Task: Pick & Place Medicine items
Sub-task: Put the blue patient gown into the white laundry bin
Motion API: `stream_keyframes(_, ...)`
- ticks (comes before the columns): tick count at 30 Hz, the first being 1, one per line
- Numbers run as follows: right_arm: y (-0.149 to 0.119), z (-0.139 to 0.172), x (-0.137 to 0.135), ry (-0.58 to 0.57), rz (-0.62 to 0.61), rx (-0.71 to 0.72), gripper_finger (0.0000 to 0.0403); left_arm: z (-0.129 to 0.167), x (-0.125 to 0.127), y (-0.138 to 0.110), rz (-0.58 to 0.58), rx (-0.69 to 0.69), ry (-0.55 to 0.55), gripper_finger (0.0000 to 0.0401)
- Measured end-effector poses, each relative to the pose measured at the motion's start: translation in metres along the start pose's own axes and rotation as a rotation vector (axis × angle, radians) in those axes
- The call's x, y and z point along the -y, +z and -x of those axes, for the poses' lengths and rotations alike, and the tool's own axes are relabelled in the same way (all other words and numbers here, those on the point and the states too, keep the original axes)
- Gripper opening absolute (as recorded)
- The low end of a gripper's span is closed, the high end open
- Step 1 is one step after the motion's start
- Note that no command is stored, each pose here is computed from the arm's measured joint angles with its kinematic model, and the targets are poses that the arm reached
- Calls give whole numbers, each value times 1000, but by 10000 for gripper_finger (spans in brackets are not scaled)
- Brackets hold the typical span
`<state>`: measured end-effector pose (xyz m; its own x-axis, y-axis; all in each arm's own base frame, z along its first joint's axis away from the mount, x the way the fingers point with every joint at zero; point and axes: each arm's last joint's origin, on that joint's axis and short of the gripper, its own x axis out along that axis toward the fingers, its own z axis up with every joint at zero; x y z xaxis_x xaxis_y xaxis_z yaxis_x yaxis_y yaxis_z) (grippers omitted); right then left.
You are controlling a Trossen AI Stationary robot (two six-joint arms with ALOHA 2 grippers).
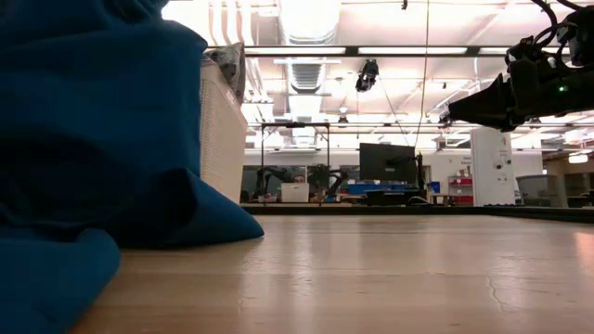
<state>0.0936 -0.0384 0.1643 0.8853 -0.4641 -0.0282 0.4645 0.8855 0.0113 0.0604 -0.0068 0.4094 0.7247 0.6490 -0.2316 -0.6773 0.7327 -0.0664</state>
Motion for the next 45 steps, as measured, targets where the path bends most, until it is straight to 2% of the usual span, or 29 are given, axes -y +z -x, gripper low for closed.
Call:
stream_keyframes(11,0,0,0,0,0,0,238,-17,16,-57,107,-190,2,27)
stream_keyframes(18,0,0,0,1,0,0,238,-21,15,-84,356,-372,19,27)
stream_keyframes(23,0,0,0,0,0,0,238,-19,9,-87,468,-428,13,27)
stream_keyframes(28,0,0,0,0,0,0,238,-14,1,-88,673,-565,-4,27)
stream_keyframes(30,0,0,0,1,0,0,238,-13,0,-89,721,-604,-1,27)
stream_keyframes(39,0,0,0,0,0,0,238,-19,2,-103,683,-529,44,27)
stream_keyframes(45,0,0,0,0,0,0,238,-26,4,-118,645,-405,89,27)
